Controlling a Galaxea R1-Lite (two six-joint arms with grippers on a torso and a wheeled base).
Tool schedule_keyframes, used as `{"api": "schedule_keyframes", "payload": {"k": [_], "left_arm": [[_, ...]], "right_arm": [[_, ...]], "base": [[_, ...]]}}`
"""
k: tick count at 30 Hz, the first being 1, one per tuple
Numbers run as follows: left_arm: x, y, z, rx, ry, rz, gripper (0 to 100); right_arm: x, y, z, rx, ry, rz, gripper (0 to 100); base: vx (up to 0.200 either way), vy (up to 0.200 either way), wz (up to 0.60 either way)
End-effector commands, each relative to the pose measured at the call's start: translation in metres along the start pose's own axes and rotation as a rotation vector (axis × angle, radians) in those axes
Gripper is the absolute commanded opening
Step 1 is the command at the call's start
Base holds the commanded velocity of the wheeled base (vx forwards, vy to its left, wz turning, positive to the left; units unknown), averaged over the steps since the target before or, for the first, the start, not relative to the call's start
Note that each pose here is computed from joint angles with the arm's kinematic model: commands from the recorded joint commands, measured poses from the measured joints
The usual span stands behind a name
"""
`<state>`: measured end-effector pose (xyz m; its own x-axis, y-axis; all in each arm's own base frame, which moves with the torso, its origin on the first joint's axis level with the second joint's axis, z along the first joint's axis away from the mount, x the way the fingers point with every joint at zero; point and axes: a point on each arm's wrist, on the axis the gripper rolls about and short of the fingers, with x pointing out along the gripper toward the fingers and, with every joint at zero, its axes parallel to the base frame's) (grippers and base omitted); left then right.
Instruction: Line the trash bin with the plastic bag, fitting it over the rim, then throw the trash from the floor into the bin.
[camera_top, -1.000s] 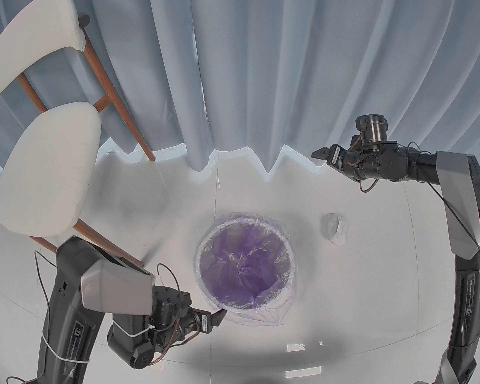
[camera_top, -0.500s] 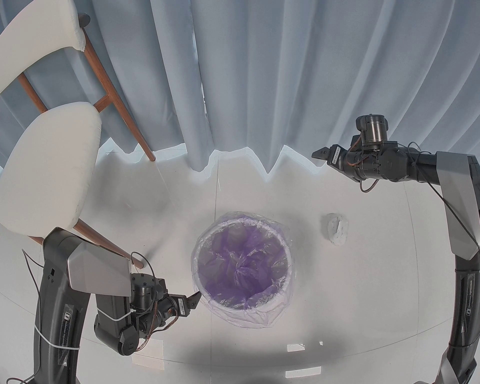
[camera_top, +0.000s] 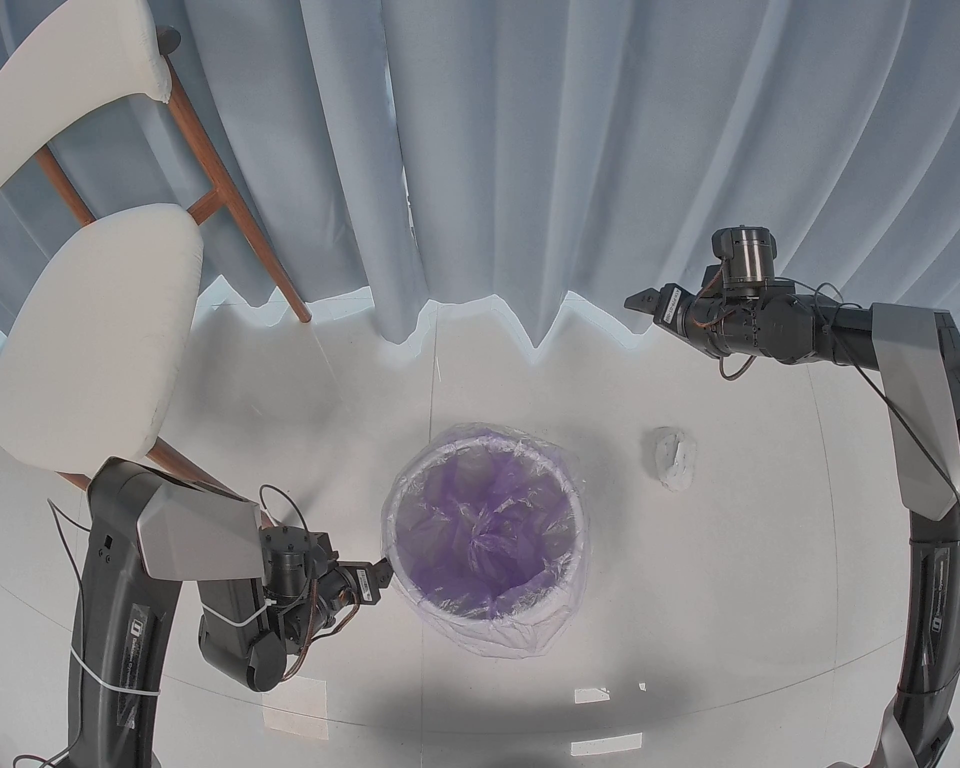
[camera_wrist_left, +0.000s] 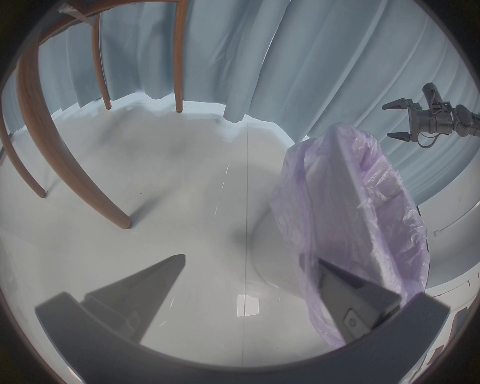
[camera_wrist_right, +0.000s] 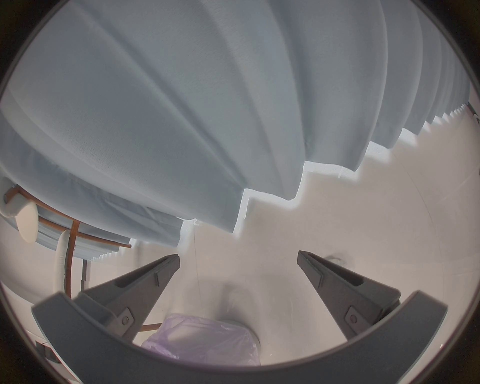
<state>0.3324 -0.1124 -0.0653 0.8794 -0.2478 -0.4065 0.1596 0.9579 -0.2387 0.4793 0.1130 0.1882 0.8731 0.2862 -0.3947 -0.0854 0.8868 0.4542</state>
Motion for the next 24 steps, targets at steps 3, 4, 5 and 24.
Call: {"api": "schedule_keyframes", "payload": {"k": [3, 4, 5, 24], "left_arm": [[0.003, 0.002, -0.003, -0.001, 0.002, 0.004, 0], [0.004, 0.002, -0.001, -0.001, -0.004, 0.003, 0], [0.004, 0.001, 0.0, -0.001, -0.009, 0.002, 0], [0.064, 0.0, 0.021, 0.003, 0.117, 0.075, 0]], "right_arm": [[-0.001, 0.002, 0.001, -0.001, -0.015, -0.002, 100], [-0.001, 0.002, 0.001, -0.001, -0.015, -0.002, 100], [-0.002, 0.003, 0.002, -0.001, -0.018, -0.001, 100], [-0.031, 0.007, 0.002, -0.015, -0.138, 0.064, 100]], "base": [[0.0, 0.0, 0.0], [0.0, 0.0, 0.0], [0.0, 0.0, 0.0], [0.0, 0.0, 0.0]]}}
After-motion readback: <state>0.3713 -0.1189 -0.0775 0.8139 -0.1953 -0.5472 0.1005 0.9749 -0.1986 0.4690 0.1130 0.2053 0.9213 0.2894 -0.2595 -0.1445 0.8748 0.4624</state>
